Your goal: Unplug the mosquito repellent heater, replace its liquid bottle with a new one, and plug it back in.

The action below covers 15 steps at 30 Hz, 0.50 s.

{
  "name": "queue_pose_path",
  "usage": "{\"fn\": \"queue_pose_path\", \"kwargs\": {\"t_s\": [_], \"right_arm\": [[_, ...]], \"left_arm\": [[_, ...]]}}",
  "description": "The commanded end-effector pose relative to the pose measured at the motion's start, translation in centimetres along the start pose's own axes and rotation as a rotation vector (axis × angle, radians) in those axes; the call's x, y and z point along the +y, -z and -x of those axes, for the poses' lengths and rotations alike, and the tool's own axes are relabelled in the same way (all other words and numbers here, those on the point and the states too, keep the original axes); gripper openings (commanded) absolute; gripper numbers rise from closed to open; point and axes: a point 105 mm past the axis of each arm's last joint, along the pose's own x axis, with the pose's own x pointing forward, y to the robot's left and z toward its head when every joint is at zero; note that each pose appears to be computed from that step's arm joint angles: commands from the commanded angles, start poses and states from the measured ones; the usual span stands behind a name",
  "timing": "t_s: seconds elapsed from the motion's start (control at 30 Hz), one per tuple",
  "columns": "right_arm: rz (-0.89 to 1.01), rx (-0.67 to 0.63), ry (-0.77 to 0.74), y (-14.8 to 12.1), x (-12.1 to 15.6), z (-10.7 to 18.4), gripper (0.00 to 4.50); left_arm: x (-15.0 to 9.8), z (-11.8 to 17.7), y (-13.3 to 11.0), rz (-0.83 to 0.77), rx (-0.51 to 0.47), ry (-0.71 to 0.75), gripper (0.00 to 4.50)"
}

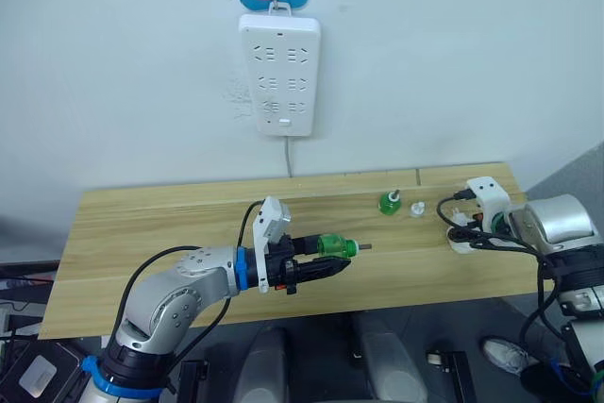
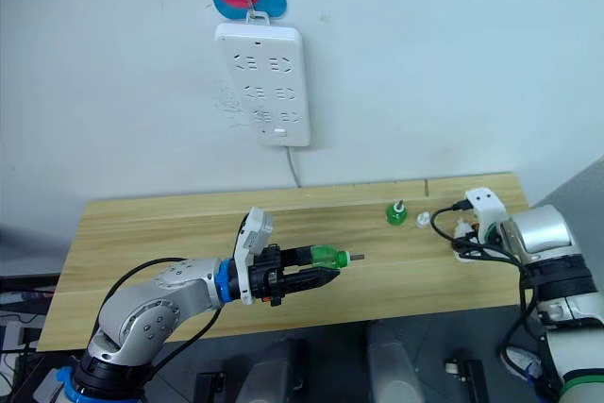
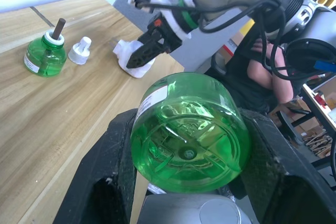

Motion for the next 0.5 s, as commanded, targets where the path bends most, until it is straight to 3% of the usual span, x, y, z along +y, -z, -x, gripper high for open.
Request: {"fn": "queue_pose_path", "kwargs": {"t_s": [0.03,0.2,0.5], "right_arm": [[0.003,-0.336,-0.236,-3.5,2.5,9.2,3.01],[0.055,-0.672,-0.462,-4.2,6.1,15.2,3.01],[0.199,-0.879,-0.860,-4.9,13.4,19.8,3.01]], "left_arm": [[-0.1,0.7,-2.2,-0.005,-0.039,0.083,2.29],[0.5,1.9,-5.1,0.021,-0.065,0.131,2.29],[-0.8,3.4,-10.9,0.047,-0.100,0.286,2.29]]}}
